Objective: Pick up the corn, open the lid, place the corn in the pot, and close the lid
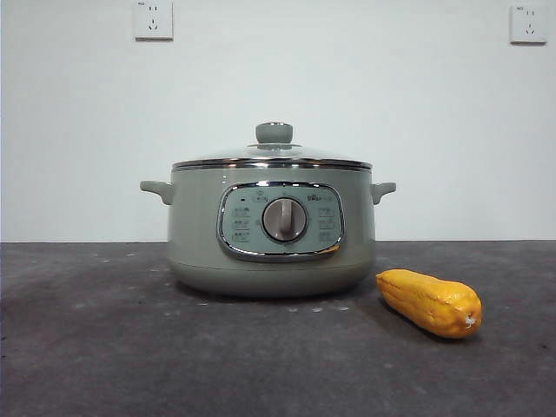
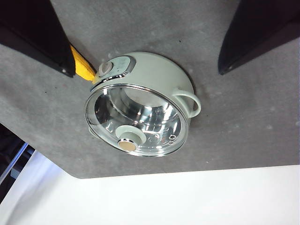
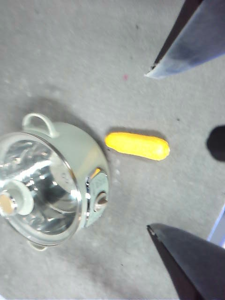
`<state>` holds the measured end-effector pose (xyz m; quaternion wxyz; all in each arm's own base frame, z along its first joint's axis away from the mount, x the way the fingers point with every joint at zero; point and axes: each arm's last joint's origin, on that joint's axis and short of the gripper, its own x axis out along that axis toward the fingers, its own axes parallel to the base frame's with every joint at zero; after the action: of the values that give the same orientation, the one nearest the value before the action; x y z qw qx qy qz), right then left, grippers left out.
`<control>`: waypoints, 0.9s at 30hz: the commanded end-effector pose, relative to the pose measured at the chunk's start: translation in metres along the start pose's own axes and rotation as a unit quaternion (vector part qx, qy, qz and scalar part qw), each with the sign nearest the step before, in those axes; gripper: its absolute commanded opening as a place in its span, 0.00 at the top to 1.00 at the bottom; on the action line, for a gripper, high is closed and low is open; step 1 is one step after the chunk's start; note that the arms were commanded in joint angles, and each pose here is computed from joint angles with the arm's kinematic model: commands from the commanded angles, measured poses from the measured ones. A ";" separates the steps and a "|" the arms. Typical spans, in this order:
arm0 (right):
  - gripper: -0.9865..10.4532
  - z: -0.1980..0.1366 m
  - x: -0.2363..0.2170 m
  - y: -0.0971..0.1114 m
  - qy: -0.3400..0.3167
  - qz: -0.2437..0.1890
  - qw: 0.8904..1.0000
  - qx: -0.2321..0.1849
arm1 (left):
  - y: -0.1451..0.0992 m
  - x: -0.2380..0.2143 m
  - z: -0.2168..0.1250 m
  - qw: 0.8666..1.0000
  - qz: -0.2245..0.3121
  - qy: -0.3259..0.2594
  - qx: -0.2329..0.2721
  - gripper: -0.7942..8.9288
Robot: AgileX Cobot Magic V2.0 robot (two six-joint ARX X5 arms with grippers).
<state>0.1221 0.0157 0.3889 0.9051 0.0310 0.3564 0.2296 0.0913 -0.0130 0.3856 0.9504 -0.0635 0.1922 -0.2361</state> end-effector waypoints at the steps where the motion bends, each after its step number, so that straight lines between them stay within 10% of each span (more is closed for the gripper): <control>1: 0.39 0.005 0.011 -0.001 0.018 0.015 1.000 0.003 | -0.001 0.000 0.001 1.000 -0.003 -0.003 0.000 0.31; 27: 0.42 0.003 0.239 0.013 0.334 0.006 0.941 -0.043 | 0.001 0.003 0.002 1.000 -0.003 0.005 -0.004 0.31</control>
<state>0.2707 0.1296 0.2468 0.7360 -0.0880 0.6215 0.2536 0.0958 -0.0130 0.3844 0.9488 -0.0655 0.2002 -0.2356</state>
